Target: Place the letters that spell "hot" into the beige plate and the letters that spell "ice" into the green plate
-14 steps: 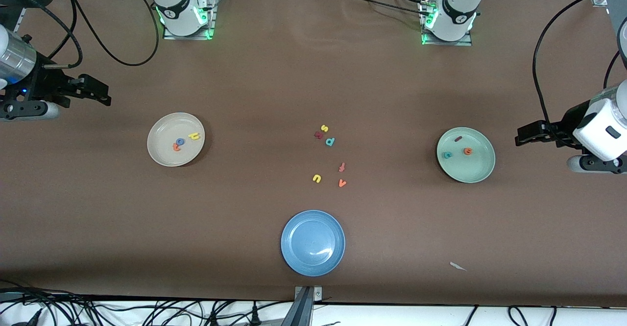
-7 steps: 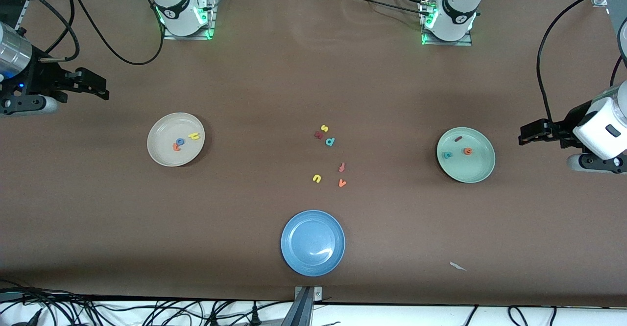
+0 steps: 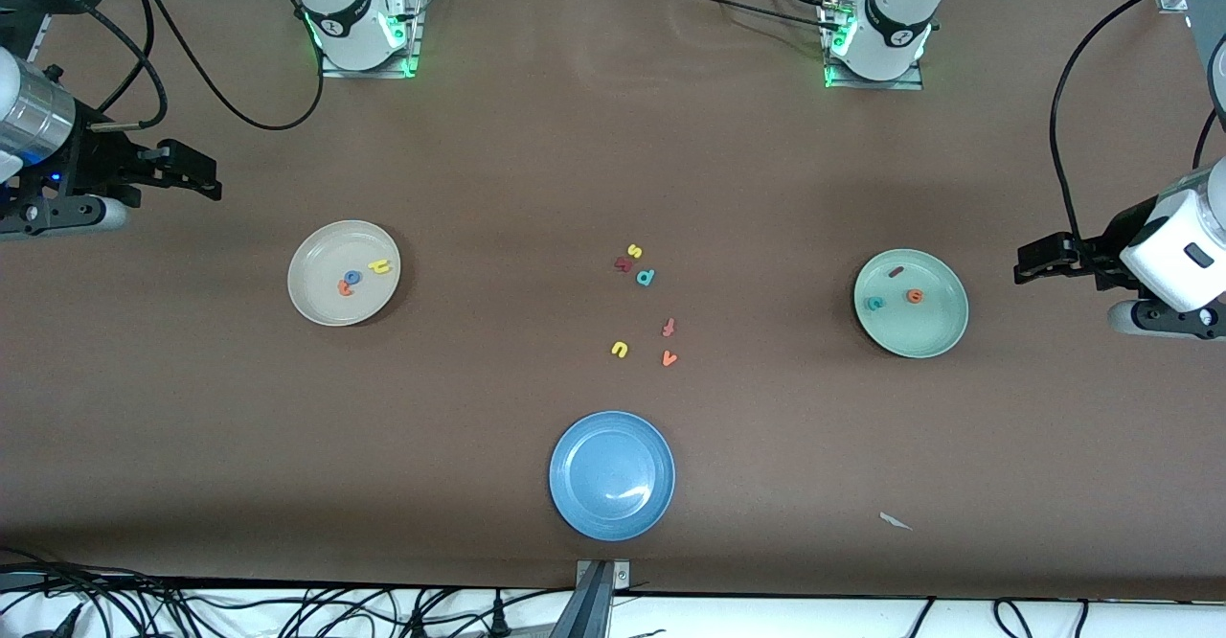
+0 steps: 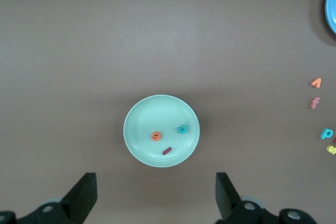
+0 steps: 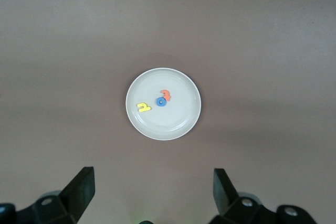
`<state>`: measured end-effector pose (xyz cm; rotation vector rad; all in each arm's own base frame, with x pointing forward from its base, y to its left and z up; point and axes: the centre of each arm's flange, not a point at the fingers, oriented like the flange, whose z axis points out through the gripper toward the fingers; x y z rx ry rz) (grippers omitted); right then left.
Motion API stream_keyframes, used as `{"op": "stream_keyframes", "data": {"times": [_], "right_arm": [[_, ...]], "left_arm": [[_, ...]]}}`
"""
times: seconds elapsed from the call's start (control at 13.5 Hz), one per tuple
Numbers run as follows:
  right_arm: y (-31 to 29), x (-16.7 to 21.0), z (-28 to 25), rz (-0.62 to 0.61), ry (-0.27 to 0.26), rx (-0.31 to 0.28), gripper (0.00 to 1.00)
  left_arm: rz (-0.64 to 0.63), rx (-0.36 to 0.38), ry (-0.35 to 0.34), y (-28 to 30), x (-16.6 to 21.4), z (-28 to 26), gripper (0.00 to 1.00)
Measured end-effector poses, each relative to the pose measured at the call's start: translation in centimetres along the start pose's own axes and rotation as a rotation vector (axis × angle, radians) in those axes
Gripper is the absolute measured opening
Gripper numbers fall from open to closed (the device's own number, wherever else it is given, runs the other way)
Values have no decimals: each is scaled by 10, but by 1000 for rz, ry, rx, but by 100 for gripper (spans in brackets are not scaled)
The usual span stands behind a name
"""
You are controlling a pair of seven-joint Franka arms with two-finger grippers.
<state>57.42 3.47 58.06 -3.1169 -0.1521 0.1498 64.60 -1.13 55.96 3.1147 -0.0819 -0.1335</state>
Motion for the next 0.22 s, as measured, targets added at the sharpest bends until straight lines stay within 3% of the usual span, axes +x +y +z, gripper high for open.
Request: {"op": "stream_keyframes", "data": {"times": [0.22], "right_arm": [[5, -2, -4, 3, -3, 0, 100]], "left_arm": [[1, 0, 0, 0, 0, 0, 100]]}}
